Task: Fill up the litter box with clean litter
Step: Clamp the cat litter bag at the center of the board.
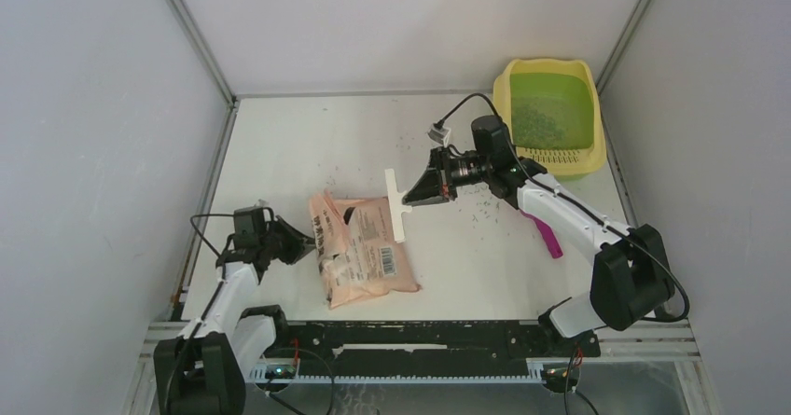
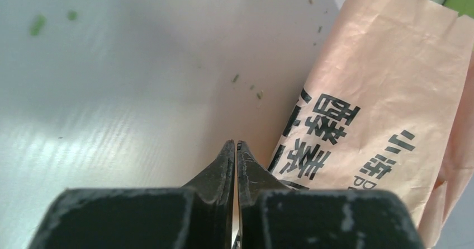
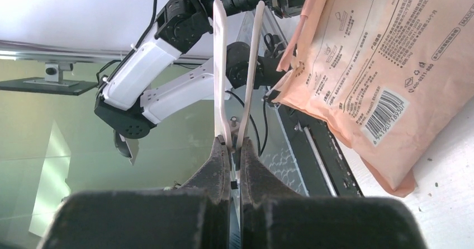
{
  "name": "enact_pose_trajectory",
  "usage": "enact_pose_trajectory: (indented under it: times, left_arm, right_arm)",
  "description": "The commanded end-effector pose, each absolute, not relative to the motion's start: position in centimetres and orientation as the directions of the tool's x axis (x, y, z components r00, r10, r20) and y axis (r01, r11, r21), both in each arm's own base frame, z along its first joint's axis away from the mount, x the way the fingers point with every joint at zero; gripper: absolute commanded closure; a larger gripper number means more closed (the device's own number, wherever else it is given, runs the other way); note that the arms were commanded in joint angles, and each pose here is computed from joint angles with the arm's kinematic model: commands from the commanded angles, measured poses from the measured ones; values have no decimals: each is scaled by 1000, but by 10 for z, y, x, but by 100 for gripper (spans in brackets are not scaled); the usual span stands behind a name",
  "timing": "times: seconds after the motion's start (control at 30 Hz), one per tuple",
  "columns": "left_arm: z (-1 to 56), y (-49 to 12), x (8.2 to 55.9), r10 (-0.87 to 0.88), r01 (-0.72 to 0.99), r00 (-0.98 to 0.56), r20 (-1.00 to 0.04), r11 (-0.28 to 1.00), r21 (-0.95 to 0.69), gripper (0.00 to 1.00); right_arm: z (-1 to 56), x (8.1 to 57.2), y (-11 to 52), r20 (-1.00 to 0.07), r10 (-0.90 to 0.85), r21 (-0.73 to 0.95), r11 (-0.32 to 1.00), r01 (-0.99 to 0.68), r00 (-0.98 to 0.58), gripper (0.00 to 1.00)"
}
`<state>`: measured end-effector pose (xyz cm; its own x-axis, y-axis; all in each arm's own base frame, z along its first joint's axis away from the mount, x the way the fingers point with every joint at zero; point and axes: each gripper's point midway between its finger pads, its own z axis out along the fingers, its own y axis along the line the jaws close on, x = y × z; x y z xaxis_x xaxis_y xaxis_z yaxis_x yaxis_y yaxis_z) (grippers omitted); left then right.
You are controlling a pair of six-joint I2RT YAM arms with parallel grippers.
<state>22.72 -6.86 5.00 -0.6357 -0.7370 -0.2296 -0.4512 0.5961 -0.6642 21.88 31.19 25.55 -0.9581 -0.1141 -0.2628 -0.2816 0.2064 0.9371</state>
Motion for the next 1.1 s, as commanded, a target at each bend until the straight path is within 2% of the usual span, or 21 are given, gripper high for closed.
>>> enact_pose_trajectory:
  times: [0.0, 0.5, 1.07]
  left_arm:
    - [95, -88, 248, -719, -342, -644, -262, 577, -742, 93]
    - [160, -127, 267, -685, -178, -664, -300, 534, -826, 91]
    - [188, -199, 284, -609, -48, -735, -299, 486, -873, 91]
  right_arm:
    - [281, 213, 314, -355, -111, 906, 202, -371, -928, 100]
    - [300, 198, 327, -462, -222, 738, 441, -510, -859, 100]
    - [303, 192, 336, -427, -275, 612, 613, -499, -861, 100]
